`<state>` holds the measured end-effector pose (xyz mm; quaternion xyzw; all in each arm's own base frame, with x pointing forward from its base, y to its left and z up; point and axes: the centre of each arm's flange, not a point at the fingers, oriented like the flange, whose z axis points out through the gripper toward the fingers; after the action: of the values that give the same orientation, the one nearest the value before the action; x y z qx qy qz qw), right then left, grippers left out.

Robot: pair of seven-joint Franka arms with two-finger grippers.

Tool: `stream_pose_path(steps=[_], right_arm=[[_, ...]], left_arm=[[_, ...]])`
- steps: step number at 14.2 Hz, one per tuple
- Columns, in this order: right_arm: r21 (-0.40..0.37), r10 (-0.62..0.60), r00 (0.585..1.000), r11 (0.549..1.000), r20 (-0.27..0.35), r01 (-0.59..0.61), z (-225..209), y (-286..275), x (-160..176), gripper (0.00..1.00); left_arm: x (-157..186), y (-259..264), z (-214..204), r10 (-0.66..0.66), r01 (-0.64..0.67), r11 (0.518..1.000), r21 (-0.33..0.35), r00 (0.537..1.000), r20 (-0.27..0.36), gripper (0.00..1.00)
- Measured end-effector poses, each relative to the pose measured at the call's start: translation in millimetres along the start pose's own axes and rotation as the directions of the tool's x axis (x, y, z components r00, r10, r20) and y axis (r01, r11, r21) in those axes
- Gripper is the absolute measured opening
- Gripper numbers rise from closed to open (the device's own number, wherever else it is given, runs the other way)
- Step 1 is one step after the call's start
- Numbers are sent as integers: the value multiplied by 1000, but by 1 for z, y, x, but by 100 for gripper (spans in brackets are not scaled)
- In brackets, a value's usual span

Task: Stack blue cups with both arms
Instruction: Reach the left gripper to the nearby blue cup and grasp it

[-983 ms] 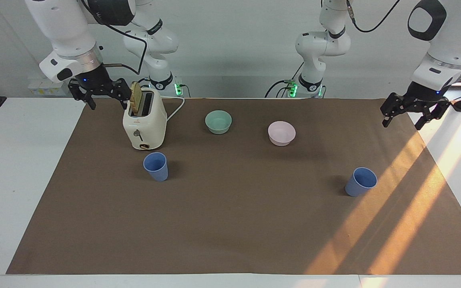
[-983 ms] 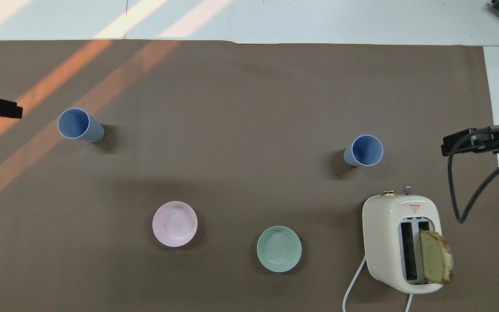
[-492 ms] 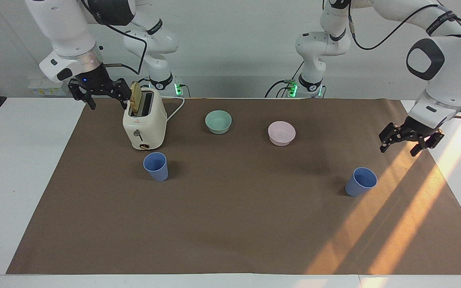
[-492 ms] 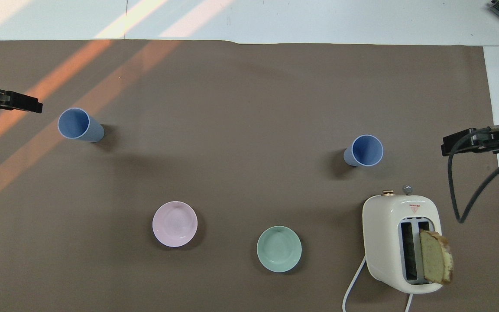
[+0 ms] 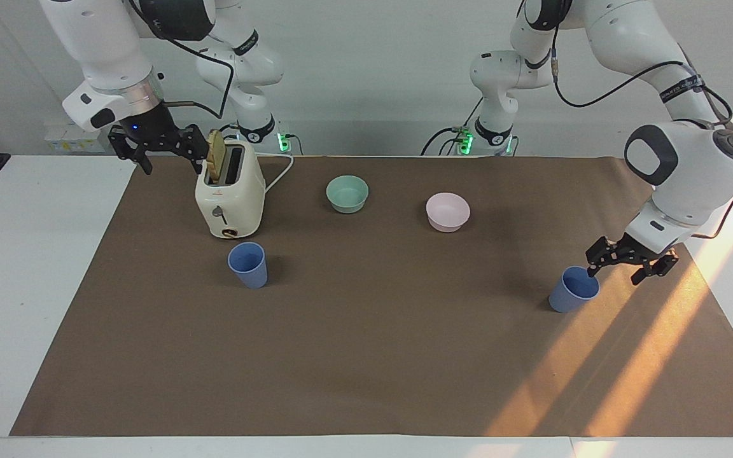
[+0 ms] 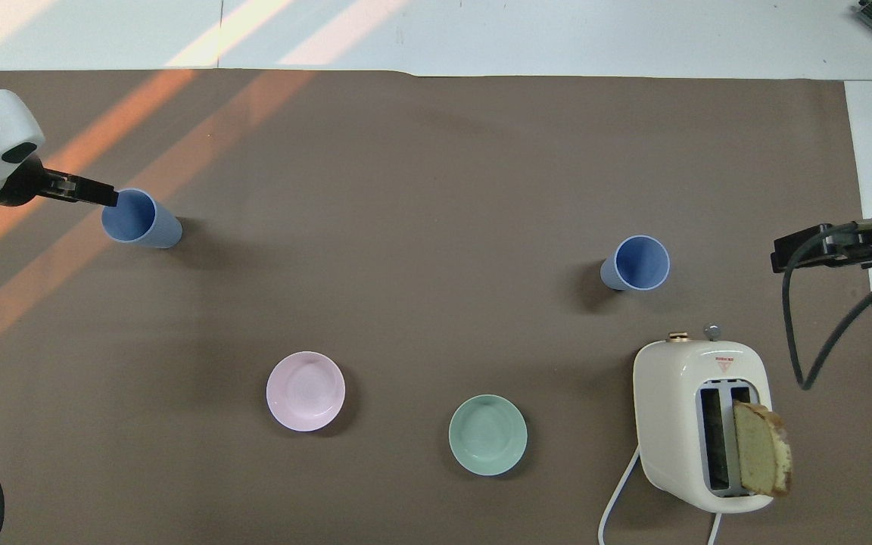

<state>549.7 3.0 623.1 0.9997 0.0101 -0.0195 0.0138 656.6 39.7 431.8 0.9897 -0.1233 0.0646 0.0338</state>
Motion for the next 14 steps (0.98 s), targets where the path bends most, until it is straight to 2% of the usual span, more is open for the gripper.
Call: stream_pose_path(steps=[5,11,13,14], right_arm=[[0,0,1000,1000,0,0,0,0,0,100],[0,0,1000,1000,0,0,0,0,0,100],[0,0,1000,1000,0,0,0,0,0,100],[0,0,1000,1000,0,0,0,0,0,100]], left_arm=[[2,-7,31,-16,16,1000,-1,1000,-8,100],[-11,-14,79,-47,48,999,-23,999,19,98],[-13,-13,91,-48,49,998,-25,998,28,93],[-13,-12,92,-48,49,998,-26,998,29,84]])
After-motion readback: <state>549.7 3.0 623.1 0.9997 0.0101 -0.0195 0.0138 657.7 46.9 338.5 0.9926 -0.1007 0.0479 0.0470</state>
